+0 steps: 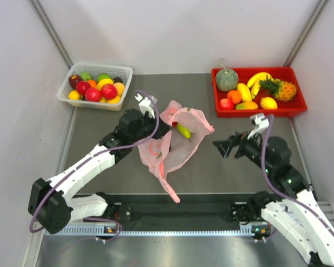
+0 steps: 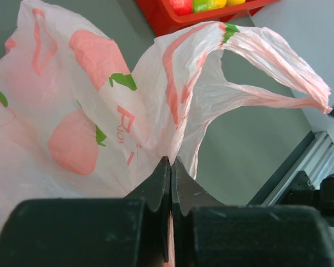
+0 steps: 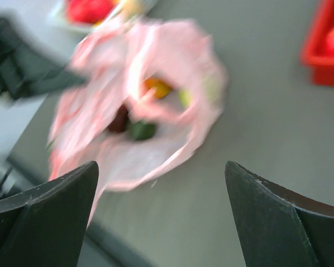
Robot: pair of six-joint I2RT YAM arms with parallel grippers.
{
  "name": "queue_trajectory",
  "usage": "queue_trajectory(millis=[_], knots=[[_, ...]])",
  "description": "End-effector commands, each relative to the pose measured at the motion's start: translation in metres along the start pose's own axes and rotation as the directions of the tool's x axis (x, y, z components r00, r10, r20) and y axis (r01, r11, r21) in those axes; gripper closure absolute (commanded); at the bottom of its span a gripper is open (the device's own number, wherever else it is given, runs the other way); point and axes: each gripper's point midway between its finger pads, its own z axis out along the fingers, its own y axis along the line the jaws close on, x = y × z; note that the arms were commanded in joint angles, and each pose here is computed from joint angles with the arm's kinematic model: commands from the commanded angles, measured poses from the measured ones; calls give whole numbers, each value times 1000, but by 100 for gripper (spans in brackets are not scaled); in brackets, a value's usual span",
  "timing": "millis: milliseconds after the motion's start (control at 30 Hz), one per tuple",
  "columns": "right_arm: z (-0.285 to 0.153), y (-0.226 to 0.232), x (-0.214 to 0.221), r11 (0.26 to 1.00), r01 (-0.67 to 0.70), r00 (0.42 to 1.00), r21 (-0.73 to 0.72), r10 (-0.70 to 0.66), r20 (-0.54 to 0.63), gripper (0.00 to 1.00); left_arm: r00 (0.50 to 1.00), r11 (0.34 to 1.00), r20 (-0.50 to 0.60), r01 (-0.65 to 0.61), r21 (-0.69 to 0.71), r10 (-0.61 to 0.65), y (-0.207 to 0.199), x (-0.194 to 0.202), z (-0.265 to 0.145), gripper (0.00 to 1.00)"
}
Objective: Untie the knot of the plastic bag and take out the fruit
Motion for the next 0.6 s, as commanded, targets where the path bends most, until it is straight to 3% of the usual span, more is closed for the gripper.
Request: queue_trajectory(millis=[0, 100, 367, 567], knots=[[-21, 35, 31, 980, 0, 999, -199, -10, -48, 7, 999, 999, 40, -37, -16, 37, -4, -19, -11, 100], [-27, 48, 40, 958, 42, 997, -282, -56, -43, 11, 999, 999, 31, -34, -7, 35, -6, -17, -12, 100], [19, 64, 87, 941, 135, 959, -311, -203, -200, 29, 999, 1000, 37, -26, -9, 26, -11, -24, -18, 100], [73, 86, 101, 940, 256, 927, -227, -305, -219, 26, 999, 999, 38, -35, -12, 36, -14, -30, -22, 100]])
